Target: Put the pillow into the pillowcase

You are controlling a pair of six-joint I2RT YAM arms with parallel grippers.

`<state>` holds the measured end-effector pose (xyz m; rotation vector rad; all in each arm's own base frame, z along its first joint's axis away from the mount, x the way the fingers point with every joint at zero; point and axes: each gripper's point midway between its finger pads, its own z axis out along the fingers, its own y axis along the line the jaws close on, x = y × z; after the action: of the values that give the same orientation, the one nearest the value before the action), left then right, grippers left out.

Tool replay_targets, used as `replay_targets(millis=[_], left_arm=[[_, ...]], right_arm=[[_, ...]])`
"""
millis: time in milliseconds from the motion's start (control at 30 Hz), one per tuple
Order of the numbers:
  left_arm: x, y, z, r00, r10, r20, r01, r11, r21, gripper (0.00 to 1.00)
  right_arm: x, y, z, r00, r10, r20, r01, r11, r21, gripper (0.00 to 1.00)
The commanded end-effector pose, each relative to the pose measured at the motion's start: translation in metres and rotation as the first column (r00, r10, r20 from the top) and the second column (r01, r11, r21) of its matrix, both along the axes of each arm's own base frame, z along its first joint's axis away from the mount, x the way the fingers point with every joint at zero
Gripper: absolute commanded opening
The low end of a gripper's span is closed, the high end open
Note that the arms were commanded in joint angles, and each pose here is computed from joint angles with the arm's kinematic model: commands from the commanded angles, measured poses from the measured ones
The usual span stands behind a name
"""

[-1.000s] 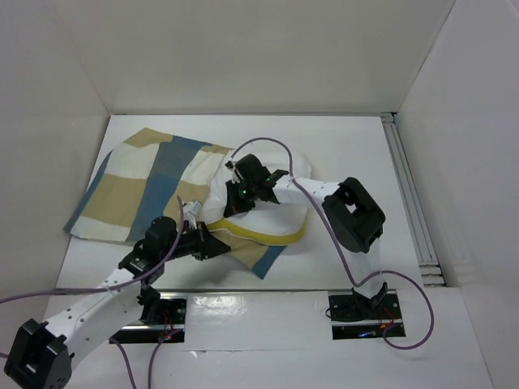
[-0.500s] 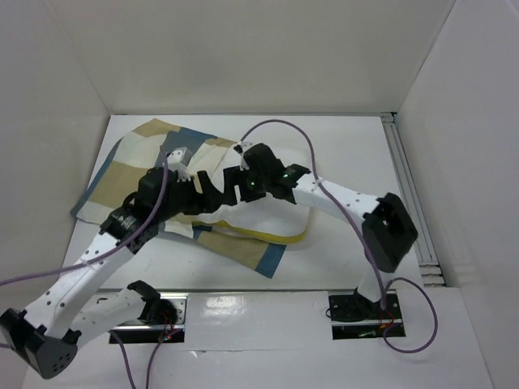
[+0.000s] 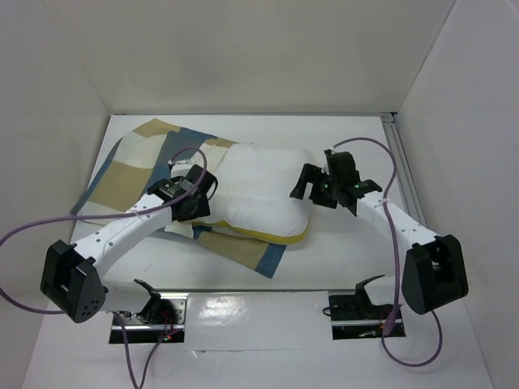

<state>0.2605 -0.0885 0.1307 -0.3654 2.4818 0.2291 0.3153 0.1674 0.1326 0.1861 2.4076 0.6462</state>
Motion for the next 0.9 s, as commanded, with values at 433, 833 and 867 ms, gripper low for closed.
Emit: replay_targets(millis=[433,833,867], left_arm=[[0.040,-0.066,-0.001,0.980,-0.196,-0.030,0.192,0.976,-0.103,0.00],[0.039,-0.217,0.142,0.773,-0.546,0.324,0.635,0.662,-0.398,0.00],[0.039,-0.218,0.129,0.786,-0.545,0.294,0.618,0.673,-0.407,0.00]], right_arm=[[-0.007,0.057,-0.018,0.967,0.253,-0.020,-0.238,0.930,0.279,0.00],[-0.005,0.070,0.116,0.918,0.293,0.267,-0.341,0.927,0.157,0.00],[-0.014,0.072,0.098,0.925,0.297,0.238,-0.341,0.925,0.168,0.00]])
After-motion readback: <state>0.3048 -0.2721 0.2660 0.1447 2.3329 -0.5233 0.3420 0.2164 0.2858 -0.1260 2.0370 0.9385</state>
